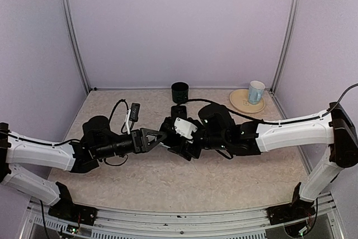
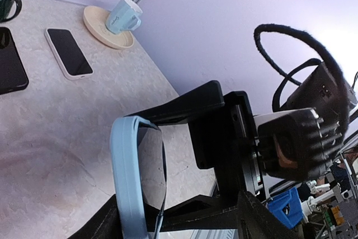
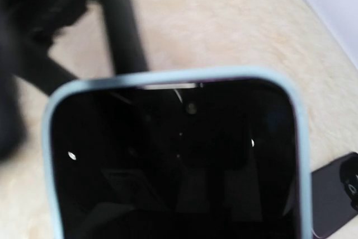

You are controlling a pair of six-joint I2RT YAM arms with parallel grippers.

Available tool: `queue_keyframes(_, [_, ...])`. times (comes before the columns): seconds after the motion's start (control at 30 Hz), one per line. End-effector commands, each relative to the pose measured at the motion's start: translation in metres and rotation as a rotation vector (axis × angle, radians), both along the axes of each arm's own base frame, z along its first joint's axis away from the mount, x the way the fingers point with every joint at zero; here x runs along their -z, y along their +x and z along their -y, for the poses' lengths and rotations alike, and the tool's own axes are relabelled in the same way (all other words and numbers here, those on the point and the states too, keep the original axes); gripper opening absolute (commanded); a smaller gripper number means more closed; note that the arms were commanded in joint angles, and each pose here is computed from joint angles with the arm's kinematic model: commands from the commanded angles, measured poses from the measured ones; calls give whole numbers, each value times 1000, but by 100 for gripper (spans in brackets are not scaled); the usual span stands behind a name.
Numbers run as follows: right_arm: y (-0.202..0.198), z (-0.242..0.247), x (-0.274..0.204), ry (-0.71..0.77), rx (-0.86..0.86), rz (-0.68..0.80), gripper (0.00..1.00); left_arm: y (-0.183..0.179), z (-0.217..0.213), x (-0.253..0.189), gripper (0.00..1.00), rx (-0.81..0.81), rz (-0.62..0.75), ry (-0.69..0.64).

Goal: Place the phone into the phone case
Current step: Pass from the left arm to the right, then pass from the right arm to the left

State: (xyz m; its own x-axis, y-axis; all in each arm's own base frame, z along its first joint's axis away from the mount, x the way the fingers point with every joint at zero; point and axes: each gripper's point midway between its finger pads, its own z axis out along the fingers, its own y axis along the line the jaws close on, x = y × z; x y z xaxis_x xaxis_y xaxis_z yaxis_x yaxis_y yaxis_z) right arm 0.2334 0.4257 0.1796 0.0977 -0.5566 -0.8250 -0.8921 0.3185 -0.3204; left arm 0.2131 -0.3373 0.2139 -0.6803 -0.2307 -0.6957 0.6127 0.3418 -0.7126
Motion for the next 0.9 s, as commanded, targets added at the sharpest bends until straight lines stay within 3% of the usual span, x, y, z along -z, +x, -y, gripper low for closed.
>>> queue_keyframes(0.0, [25,7,-41,179,203,-14,56,4,-10,-27,65,-60,96,-66])
queue_keyframes(0.23, [40,7,-40,295,357,-128,54,10,-6,-21,63,-103,86,-46])
queue_keyframes(0.87, [32,-6,-50,364,398,-83,54,40,0,-9,57,-208,54,-3])
